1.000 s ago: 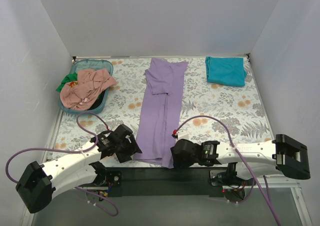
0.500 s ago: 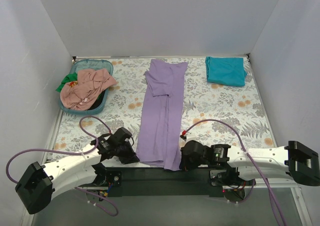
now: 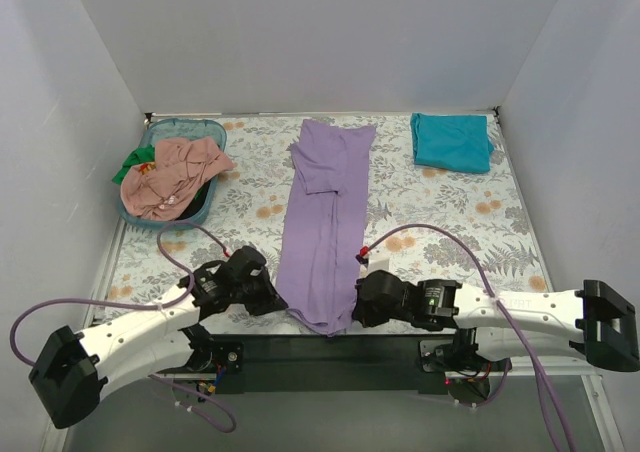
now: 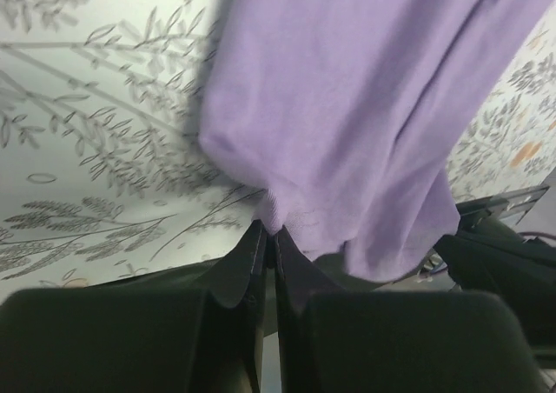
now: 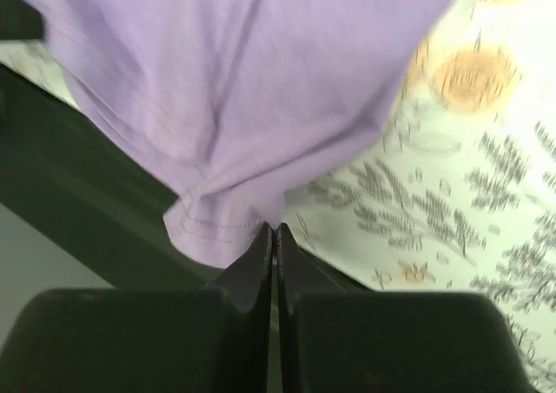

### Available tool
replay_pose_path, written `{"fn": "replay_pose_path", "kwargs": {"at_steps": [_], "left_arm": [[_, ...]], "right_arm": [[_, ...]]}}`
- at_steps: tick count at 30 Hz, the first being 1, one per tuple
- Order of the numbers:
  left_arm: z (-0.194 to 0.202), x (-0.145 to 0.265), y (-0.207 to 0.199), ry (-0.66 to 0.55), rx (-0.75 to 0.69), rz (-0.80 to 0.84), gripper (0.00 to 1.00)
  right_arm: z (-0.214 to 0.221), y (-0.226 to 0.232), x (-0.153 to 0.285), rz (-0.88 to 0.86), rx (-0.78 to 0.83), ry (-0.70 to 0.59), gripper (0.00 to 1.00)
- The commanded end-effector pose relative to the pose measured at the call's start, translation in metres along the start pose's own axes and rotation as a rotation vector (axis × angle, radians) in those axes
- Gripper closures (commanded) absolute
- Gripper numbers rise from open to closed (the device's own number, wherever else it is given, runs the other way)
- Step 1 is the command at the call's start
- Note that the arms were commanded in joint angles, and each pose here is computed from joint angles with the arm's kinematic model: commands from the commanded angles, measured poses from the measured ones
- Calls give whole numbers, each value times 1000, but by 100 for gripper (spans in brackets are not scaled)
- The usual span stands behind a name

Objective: Fold and stack the t-shirts
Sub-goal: Fold the tshirt

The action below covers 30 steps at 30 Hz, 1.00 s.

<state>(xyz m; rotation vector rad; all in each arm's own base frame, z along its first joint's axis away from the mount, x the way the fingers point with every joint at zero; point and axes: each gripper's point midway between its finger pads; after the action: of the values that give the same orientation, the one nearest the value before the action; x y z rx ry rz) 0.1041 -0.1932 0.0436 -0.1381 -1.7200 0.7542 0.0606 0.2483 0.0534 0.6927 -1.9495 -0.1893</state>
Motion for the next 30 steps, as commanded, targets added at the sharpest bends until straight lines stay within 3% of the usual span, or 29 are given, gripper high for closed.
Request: {"fn": "replay_pose_path", "kwargs": {"at_steps": [1,6,14,21,30], "left_arm": [[-32,7,-46,-123,-35,75,100],[-70,5,-80,-253,-66,60,100],[-142,-6,-130,-399,-86,-8,100],[-197,-13,-153,-511,-71,-41,100],[-244,-41,-165,-501,-100,-61,100]], "right_arm": [[-54,3,7,84,40,-172,99],[-103,-21,3,218,21,-262,99],[-198,-31,11,260,40,-442,99],[-249,-51,6,309,70,-488,99],[-284,-82,-21,313,36,-441,99]]}}
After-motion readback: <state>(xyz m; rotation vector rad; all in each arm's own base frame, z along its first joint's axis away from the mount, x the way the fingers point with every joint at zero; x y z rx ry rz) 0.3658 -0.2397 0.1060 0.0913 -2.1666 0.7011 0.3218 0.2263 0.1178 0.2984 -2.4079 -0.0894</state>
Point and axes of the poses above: each gripper's point midway between its finger pads, its own x axis back along the fingers, its own y axis along the line the jaws close on, z = x × y, and after that the axes turned 1 degree about -x, right-handed
